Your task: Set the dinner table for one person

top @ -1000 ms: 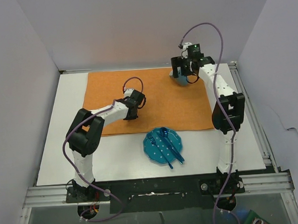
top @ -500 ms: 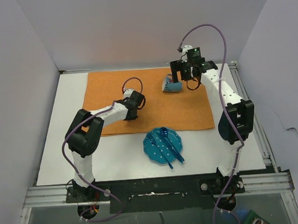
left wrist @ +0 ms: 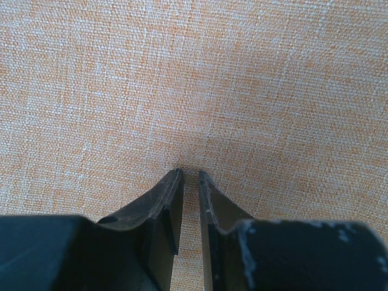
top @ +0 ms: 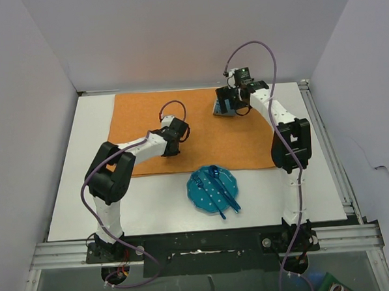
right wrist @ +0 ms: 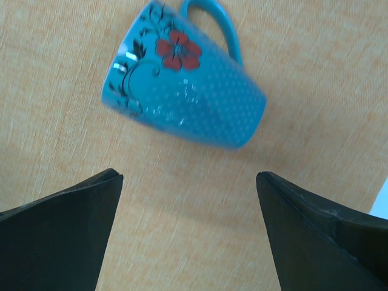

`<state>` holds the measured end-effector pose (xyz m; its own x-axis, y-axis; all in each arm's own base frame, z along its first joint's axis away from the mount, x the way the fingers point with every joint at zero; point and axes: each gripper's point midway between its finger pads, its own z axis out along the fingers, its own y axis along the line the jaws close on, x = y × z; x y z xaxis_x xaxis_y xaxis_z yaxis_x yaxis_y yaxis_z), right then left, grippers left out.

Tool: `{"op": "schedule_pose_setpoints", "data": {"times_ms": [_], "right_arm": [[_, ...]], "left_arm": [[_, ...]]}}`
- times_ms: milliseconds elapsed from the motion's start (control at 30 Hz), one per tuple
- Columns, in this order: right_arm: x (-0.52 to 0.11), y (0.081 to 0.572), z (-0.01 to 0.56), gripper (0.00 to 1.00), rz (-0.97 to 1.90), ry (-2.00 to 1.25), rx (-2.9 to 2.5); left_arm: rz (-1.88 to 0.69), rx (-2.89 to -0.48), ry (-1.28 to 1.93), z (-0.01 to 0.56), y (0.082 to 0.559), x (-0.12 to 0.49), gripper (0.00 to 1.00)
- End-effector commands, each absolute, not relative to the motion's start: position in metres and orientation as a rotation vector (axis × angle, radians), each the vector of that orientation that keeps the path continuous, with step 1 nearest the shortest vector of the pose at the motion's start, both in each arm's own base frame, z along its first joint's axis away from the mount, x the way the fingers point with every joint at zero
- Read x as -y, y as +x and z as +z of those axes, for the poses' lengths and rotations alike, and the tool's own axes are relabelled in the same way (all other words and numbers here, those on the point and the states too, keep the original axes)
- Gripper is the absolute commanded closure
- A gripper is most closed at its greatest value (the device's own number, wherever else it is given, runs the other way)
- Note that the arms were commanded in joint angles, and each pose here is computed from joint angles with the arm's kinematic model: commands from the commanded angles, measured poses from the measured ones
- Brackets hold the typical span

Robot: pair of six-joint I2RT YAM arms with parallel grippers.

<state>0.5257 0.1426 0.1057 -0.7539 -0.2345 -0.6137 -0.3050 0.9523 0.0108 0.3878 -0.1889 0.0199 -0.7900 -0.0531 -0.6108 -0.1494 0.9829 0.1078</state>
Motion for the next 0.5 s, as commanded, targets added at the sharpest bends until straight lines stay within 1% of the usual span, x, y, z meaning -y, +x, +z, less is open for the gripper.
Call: {"op": "schedule_pose_setpoints", "data": {"times_ms": [0, 167, 333, 467], "right_arm": [[-0.143, 0.562, 0.126, 0.02, 0.103, -0.420, -2.345], [-0.149, 0.571, 0.115, 0.03, 0.113, -0.486, -2.342], [-0.164, 0.575, 0.128, 0.02, 0.196, -0.594, -2.286], [-0.166, 0.574, 0.129, 0.02, 0.185, -0.729, -2.236]], "left_arm": [[0.168, -2.490, -0.143, 0.025, 0.384, 0.193, 0.83], [0.177, -2.494, -0.138, 0.023, 0.385, 0.193, 0.83], [0.175, -2.516, -0.130, 0.013, 0.384, 0.196, 0.83], [0.179, -2.527, -0.127, 0.009, 0.384, 0.197, 0.83]]}}
